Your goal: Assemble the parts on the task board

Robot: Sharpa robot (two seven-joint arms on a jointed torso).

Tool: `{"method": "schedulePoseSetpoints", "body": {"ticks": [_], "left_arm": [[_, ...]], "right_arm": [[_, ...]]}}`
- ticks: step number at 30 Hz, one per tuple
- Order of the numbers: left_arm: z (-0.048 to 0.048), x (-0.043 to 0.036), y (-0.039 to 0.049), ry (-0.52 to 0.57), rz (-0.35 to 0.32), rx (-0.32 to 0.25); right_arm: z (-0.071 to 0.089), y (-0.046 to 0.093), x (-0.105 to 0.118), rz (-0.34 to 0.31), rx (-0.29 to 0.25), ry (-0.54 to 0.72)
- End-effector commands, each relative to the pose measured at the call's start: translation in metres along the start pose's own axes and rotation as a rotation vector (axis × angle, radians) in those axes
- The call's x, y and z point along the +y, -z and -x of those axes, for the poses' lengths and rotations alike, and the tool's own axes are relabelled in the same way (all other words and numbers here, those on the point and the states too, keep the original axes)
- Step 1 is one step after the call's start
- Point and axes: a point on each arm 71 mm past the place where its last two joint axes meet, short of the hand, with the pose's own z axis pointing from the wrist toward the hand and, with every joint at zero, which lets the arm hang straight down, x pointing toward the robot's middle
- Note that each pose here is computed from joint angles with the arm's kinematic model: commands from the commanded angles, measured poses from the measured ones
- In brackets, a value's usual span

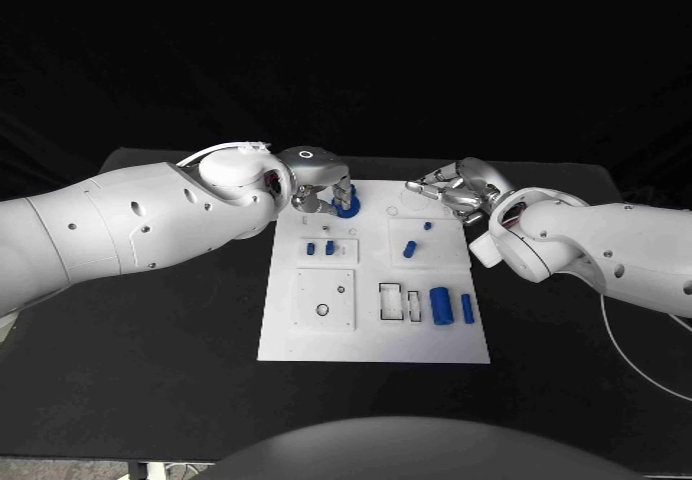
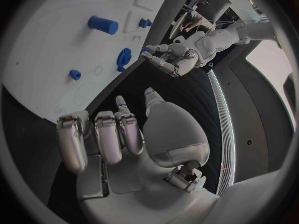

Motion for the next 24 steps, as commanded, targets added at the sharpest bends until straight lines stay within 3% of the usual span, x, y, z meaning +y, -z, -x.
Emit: {"method": "schedulePoseSetpoints", "body": {"ticks": [1,8,24], "left_arm": [[-0.0016,0.0050,0.0036,0.008,0.006,0.029],[-0.0049,0.0149,0.0130,0.016,0.033,0.048],[-0.0130,0.0172,0.0135,0.031,0.048,0.086]], "right_arm": [[-0.001,0.000,0.000,0.002,0.013,0.003],[-0.001,0.000,0.000,0.002,0.014,0.002],[-0.002,0.000,0.000,0.006,0.019,0.001]]}}
